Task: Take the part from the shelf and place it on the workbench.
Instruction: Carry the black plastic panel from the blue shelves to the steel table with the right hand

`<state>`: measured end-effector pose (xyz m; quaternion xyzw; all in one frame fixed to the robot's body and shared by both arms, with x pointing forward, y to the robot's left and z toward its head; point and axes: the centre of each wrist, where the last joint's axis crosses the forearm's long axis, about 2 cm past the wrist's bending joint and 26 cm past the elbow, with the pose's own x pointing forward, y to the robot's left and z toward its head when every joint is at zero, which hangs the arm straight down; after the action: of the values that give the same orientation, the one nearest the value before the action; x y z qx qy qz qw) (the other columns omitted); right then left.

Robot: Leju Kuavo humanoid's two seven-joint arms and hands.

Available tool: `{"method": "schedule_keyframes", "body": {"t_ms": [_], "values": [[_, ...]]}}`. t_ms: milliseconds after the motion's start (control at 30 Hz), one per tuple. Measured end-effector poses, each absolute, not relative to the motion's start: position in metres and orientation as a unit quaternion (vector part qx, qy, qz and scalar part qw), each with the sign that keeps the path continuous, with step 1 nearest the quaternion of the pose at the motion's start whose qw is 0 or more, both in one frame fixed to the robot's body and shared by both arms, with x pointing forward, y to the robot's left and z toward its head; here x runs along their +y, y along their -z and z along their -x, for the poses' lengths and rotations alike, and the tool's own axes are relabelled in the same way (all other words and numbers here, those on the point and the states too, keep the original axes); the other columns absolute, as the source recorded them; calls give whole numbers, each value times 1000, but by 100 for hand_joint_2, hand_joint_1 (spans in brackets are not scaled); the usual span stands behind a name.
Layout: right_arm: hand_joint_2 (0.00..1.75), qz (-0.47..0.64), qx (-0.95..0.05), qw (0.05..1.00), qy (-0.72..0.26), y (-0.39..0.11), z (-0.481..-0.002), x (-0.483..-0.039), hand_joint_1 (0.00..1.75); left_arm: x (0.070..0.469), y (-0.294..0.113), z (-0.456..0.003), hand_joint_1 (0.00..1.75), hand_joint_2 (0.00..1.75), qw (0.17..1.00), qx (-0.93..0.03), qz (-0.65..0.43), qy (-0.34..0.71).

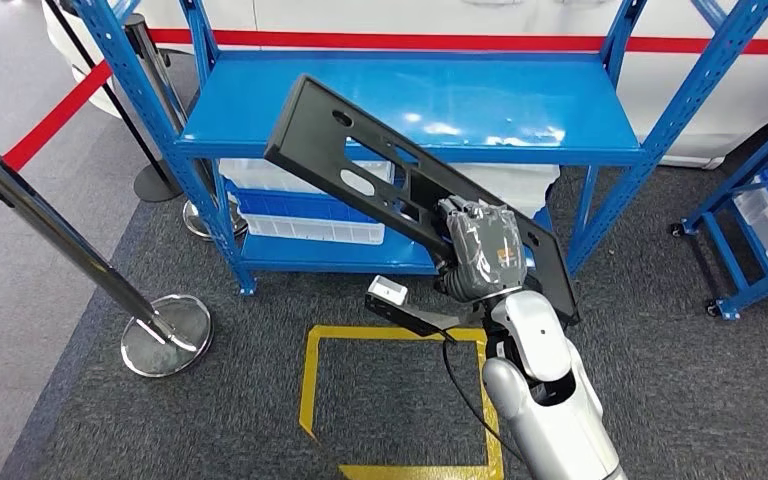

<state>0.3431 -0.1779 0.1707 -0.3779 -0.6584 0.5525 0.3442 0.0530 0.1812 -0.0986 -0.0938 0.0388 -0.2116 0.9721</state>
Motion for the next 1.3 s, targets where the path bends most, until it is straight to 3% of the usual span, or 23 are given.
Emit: {"method": "schedule_keyframes", "body": {"t_ms": [1300], "values": [[175, 376, -658, 349, -551, -170, -336, -175, 175, 182, 99, -54, 0, 175, 971, 32, 93, 217]]}}
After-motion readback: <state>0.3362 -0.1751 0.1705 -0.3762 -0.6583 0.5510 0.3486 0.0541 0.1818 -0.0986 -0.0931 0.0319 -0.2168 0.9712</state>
